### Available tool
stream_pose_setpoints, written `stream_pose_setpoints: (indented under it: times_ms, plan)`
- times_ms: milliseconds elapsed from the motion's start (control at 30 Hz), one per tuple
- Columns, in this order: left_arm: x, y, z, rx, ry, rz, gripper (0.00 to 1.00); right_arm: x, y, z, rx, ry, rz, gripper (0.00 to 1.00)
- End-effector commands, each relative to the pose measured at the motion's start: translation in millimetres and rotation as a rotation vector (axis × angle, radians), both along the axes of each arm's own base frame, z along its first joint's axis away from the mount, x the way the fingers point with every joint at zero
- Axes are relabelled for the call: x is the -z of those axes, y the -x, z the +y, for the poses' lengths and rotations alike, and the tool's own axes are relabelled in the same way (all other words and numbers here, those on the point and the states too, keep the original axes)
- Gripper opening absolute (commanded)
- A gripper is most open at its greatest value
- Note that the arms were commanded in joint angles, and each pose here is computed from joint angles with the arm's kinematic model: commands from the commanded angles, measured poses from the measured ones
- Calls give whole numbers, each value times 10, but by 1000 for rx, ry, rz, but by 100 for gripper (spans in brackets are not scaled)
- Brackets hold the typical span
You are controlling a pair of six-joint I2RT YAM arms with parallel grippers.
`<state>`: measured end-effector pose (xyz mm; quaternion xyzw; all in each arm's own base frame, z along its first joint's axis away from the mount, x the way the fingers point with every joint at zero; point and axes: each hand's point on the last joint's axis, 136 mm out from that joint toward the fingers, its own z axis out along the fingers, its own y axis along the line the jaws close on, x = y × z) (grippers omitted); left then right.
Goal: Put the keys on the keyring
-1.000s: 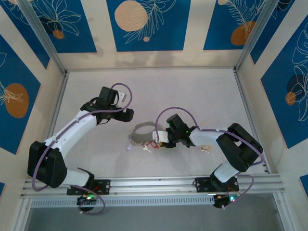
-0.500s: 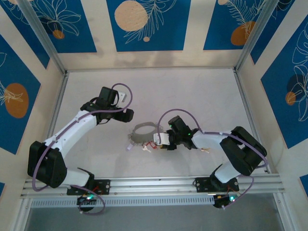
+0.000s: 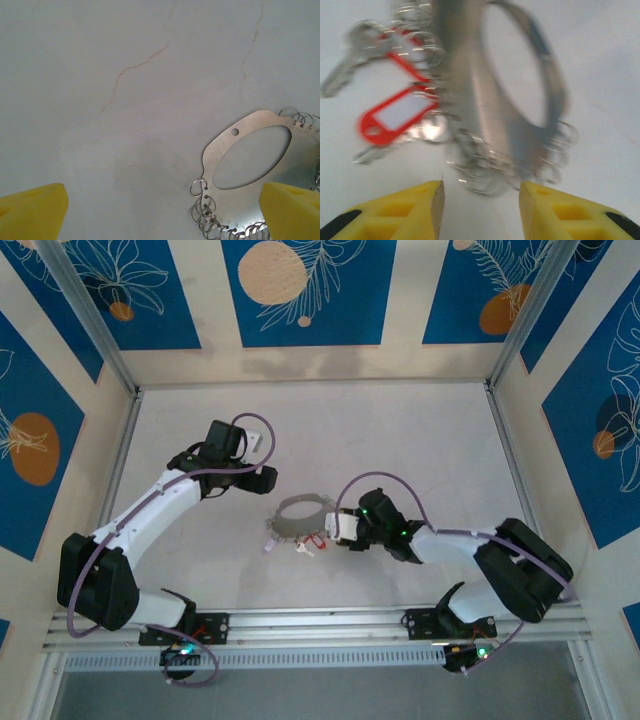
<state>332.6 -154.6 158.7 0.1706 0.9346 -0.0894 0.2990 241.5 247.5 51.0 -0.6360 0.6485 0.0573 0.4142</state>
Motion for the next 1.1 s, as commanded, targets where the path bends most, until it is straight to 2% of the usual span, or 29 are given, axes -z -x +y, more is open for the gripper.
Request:
stream_pose_setpoints:
  times_ms: [0,133,233,333,467,667,833,1067]
  plan:
    - [-125,0,11,8,-15,-31,98,-741,-472,-197,383,-316,-59,48]
    - [-129,6,13,12,-20,-29,98,-1002,-477,-481,683,-603,288,52]
    - [-131,-12,55,5,-42,-44,98,-954,-356,-607,850,-770,646,42]
    - [-125,-17,66,12,-59,-42,98,-826,-181,-494,827,-787,862,39]
    - [-84,-27,78,13,-74,-36,98,-608,36,-298,775,-701,1082,38]
    - [-52,-22,57,24,-72,-25,98,-308,102,-122,738,-585,1265,35]
    - [-32,1,23,46,-67,-6,98,-263,104,83,725,-526,1278,34]
    - [-102,-2,-5,41,-29,-27,99,-194,61,141,983,-458,1235,34]
